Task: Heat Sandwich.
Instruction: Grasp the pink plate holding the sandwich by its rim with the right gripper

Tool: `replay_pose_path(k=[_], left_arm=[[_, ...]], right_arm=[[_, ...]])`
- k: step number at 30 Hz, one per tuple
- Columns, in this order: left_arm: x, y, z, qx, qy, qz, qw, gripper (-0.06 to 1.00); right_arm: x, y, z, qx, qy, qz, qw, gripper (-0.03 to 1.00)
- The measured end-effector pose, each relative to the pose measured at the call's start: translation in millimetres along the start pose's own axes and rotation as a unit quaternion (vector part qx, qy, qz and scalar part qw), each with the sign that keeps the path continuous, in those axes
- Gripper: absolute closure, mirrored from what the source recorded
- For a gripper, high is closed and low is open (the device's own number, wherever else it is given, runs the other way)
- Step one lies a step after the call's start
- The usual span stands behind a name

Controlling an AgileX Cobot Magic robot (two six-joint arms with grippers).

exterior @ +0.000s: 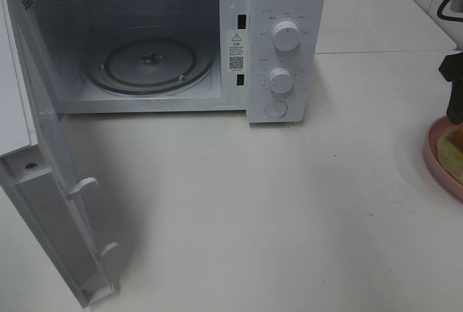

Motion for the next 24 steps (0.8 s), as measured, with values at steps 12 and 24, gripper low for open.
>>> replay_pose_path(k=[12, 24], left_arm=[[0, 0, 0, 0.0, 0.0, 0.0, 1.0, 0.19], [0, 0, 0, 0.0, 0.0, 0.0, 1.0, 0.19]], right_arm=[[-47, 2, -1, -0.009, 0.02, -0.007, 1.0, 0.28], [-67, 1, 2, -0.017, -0.012, -0.01, 1.0, 0.28]])
Point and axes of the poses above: a point on each arm's last joint axis where the gripper is mounted, x pointing back along that axis away from the gripper, y along the wrist's bending axis when the last joint is at zero, z = x × y, the point moved 1 cm from there along -x, pointing out along that axis toward the gripper, and after that the axes turned 15 degrees about -x, right-handed, at the moved point
